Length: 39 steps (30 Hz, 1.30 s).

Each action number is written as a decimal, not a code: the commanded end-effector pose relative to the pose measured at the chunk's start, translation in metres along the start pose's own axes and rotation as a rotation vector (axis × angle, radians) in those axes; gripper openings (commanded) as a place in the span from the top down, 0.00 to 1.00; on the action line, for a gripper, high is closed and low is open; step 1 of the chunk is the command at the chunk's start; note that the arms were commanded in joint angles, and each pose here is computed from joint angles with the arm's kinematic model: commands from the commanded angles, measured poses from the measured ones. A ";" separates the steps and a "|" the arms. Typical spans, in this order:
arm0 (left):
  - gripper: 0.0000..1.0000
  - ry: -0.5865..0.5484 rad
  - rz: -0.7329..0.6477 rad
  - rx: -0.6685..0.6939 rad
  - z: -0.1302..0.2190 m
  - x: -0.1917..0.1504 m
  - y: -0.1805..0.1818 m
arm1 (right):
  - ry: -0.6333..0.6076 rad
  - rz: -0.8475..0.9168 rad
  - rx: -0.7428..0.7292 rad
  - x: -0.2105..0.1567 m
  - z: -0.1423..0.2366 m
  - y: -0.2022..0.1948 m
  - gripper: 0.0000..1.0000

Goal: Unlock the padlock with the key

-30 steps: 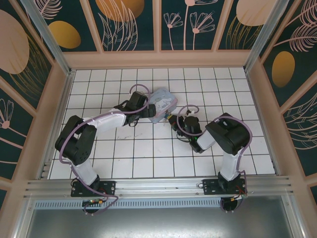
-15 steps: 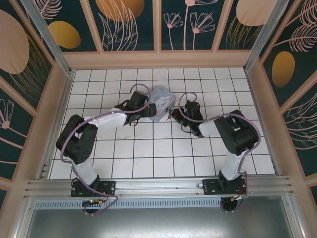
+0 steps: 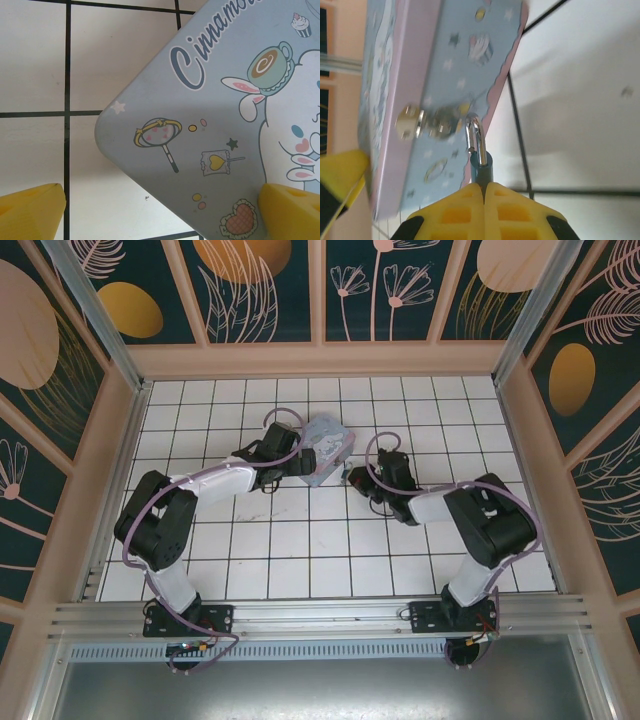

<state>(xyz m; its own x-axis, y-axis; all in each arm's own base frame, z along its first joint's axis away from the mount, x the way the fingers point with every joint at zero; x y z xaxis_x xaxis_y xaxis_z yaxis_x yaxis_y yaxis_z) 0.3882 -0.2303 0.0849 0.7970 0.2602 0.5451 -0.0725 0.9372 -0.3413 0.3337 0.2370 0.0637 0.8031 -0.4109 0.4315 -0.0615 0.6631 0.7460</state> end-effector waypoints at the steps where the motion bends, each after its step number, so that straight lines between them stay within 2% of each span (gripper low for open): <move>1: 0.01 0.139 -0.060 0.105 -0.008 -0.034 0.027 | 0.042 -0.006 0.073 -0.026 0.010 0.022 1.00; 7: 0.01 0.103 -0.039 0.046 0.013 -0.015 0.009 | 0.120 -0.043 0.069 -0.072 0.015 0.016 1.00; 12: 0.01 0.053 -0.015 -0.004 0.042 0.003 -0.003 | 0.108 -0.050 0.004 -0.074 0.028 -0.004 1.00; 13: 0.01 0.043 -0.011 -0.010 0.048 0.007 -0.004 | 0.103 -0.041 -0.013 -0.072 0.032 -0.006 0.90; 14: 0.01 0.031 -0.007 -0.016 0.054 0.010 -0.006 | 0.095 -0.031 -0.031 -0.070 0.037 -0.009 0.74; 17: 0.01 -0.012 0.009 -0.028 0.074 0.023 -0.009 | 0.060 -0.012 -0.068 -0.058 0.056 -0.012 0.37; 21: 0.01 -0.093 0.031 -0.050 0.105 0.046 -0.015 | -0.035 0.031 -0.113 -0.024 0.093 -0.006 0.14; 23: 0.01 -0.165 0.045 -0.041 0.125 0.063 -0.013 | -0.126 0.067 -0.158 0.007 0.119 0.001 0.03; 27: 0.01 -0.380 0.075 0.003 0.172 0.104 -0.001 | -0.336 0.133 -0.253 0.079 0.174 0.016 0.01; 31: 0.01 -0.634 0.094 0.049 0.225 0.140 0.019 | -0.574 0.184 -0.465 0.155 0.226 0.015 0.01; 34: 0.01 -0.824 0.092 0.072 0.259 0.152 0.035 | -0.729 0.240 -0.624 0.196 0.249 0.003 0.01; 37: 0.01 -0.981 0.079 0.133 0.283 0.153 0.057 | -0.768 0.355 -0.732 0.215 0.243 -0.012 0.01; 39: 0.01 -1.024 0.071 0.180 0.288 0.151 0.072 | -0.740 0.409 -0.798 0.218 0.230 -0.030 0.01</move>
<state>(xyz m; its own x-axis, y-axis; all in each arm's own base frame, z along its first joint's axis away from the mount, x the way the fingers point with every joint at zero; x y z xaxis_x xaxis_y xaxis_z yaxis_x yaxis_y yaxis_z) 0.3334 -0.0851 0.3512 0.0458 0.3914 0.9191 -0.1553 0.9116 -0.3805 0.3658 0.0051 0.2698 0.2242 -0.3430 0.9122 0.2902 0.9171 0.2735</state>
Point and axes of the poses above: each hand's point on the last joint's axis, 136 mm out from that joint toward the fingers, its own z axis back along the fingers, its own y axis along the line the jaws close on, x = y × z, the point moved 1 cm from there along z, back along the fingers, and after that the axes turned 9 degrees about z, right-handed, at the moved point
